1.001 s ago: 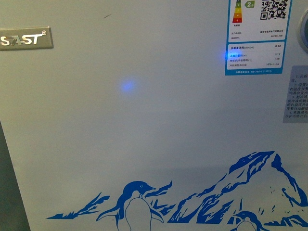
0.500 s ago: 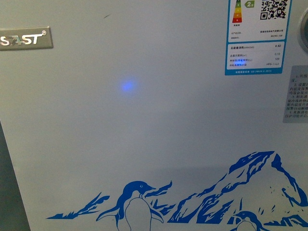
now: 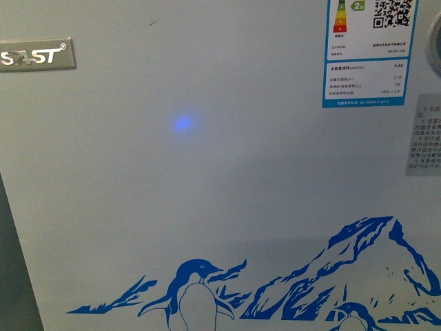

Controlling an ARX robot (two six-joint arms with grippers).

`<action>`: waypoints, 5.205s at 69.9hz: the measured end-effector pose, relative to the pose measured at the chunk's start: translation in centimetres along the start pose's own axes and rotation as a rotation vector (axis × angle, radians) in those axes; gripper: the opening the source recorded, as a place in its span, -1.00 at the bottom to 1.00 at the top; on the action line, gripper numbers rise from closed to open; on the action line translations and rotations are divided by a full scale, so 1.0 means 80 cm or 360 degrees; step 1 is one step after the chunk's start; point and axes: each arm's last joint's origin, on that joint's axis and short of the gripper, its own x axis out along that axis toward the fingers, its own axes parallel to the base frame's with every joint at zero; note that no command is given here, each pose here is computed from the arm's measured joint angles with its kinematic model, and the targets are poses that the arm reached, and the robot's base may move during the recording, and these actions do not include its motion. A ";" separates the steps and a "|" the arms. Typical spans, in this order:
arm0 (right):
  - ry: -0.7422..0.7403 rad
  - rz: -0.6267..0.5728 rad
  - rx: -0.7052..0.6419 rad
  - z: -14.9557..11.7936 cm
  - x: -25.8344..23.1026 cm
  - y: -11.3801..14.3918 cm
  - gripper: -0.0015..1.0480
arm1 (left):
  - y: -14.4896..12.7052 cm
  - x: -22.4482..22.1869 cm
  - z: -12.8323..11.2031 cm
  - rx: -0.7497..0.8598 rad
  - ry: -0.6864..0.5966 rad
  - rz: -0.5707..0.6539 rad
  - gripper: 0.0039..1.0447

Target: Put drink in fridge

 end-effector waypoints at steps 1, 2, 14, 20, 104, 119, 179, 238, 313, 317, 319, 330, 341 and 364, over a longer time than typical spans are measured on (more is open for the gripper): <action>0.0001 -0.0003 -0.0001 0.000 0.000 0.000 -0.28 | 0.000 0.000 0.000 0.0000 0.0000 0.0001 0.85; 0.0001 -0.0004 -0.0002 0.000 0.000 0.000 -0.28 | 0.000 0.000 0.000 0.0001 0.0000 0.0000 0.85; 0.0000 0.0007 -0.0006 0.000 0.000 0.000 -0.28 | 0.000 0.000 0.000 0.0000 0.0000 0.0001 0.85; 0.0000 0.0008 -0.0006 0.000 0.000 0.000 -0.28 | 0.000 0.000 0.000 0.0000 0.0000 0.0000 0.85; 0.0011 0.0007 -0.0010 -0.004 0.000 0.000 -0.29 | 0.000 0.000 0.000 0.0000 -0.0001 0.0001 0.85; 0.0011 0.0007 -0.0012 -0.004 0.000 0.000 -0.29 | 0.000 0.000 0.000 0.0000 0.0000 0.0001 0.85; 0.0006 0.0007 -0.0013 -0.003 0.000 0.001 -0.29 | -0.003 0.034 0.017 -0.0336 0.0397 -0.0837 0.85; 0.0005 0.0010 -0.0012 -0.003 0.000 0.001 -0.29 | -0.168 0.253 0.109 0.1294 -0.0168 -0.1940 0.85; 0.0005 0.0009 -0.0012 -0.003 0.000 0.001 -0.29 | -0.245 0.403 0.070 0.1471 -0.0076 -0.1896 0.85; 0.0006 0.0013 -0.0012 -0.003 0.000 0.001 -0.29 | -0.250 0.417 0.073 0.1475 -0.0099 -0.1877 0.85; 0.0006 0.0012 -0.0012 -0.003 0.000 0.001 -0.29 | -0.253 0.426 0.078 0.1490 -0.0104 -0.1854 0.85; 0.0006 0.0008 -0.0013 -0.003 0.000 0.001 -0.29 | -0.266 0.473 0.098 0.1544 -0.0097 -0.1746 0.85; 0.0006 0.0009 -0.0012 -0.003 0.000 0.001 -0.29 | -0.277 0.518 0.112 0.1594 -0.0067 -0.1683 0.85; 0.0005 0.0010 -0.0012 -0.003 0.000 0.001 -0.29 | -0.281 0.569 0.142 0.1331 -0.0218 -0.0908 0.85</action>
